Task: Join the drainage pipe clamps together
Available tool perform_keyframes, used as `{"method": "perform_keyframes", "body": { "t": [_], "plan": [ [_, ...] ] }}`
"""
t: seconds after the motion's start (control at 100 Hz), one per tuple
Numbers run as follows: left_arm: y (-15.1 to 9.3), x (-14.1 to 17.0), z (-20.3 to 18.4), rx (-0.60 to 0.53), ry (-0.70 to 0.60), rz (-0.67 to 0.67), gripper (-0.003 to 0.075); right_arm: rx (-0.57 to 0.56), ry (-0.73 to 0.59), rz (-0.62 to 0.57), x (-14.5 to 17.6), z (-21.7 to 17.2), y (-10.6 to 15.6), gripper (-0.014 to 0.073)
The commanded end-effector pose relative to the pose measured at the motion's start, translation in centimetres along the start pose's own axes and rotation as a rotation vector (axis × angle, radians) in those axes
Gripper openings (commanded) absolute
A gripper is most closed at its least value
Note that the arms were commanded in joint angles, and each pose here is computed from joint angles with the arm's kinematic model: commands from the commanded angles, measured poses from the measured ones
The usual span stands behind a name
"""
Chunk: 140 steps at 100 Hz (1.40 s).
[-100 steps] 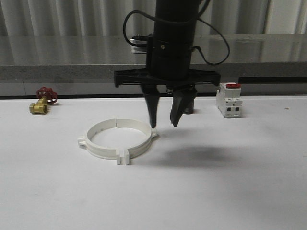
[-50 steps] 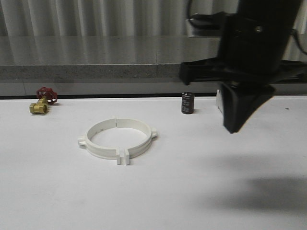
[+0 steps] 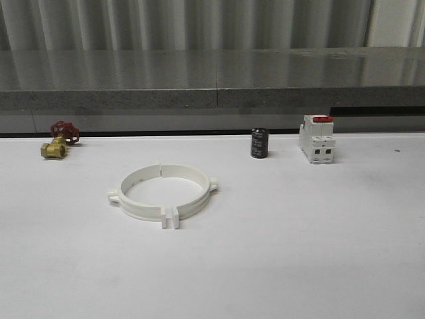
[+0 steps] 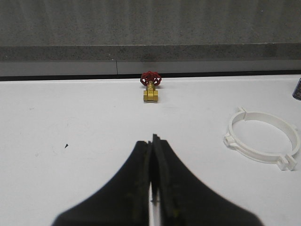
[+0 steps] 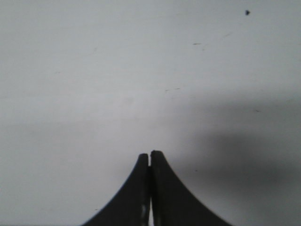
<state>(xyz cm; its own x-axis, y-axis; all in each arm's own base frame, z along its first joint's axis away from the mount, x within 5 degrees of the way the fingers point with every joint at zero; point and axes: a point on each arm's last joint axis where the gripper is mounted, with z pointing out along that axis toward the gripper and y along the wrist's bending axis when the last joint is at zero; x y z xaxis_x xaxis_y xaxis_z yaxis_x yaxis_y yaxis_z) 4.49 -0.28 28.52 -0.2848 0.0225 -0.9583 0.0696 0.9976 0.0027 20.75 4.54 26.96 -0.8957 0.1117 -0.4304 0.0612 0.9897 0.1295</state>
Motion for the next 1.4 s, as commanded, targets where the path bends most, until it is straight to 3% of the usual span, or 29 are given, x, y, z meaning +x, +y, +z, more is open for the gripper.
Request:
{"method": "perform_keyframes", "body": {
  "t": [0.0, 0.33, 0.66, 1.06, 1.27, 1.39],
  "plan": [
    [0.0, -1.5, -0.3, -0.001, -0.098, -0.005, -0.0021, 0.005, -0.106, 0.042, -0.3, -1.7, -1.3, -0.0065],
    [0.0, -1.5, -0.3, -0.001, -0.098, -0.005, -0.0021, 0.044, -0.297, 0.167, 2.8, -4.6, -4.6, -0.0065],
    [0.0, -1.5, -0.3, -0.001, -0.098, -0.005, -0.0021, 0.079, -0.576, 0.083, 8.0, -7.7, -5.5, -0.0065],
    [0.0, -1.5, -0.3, -0.001, -0.098, -0.005, -0.0021, 0.076, -0.845, 0.025, 12.5, -8.2, -6.2, -0.0065],
    [0.0, -1.5, -0.3, -0.001, -0.098, -0.005, -0.0021, 0.039, -1.132, -0.052, 13.8, -6.9, -6.1, -0.0065],
    [0.0, -1.5, -0.3, -0.001, -0.098, -0.005, -0.0021, 0.014, -1.203, -0.046, 14.6, -4.8, -6.2, -0.0065]
  ]
}}
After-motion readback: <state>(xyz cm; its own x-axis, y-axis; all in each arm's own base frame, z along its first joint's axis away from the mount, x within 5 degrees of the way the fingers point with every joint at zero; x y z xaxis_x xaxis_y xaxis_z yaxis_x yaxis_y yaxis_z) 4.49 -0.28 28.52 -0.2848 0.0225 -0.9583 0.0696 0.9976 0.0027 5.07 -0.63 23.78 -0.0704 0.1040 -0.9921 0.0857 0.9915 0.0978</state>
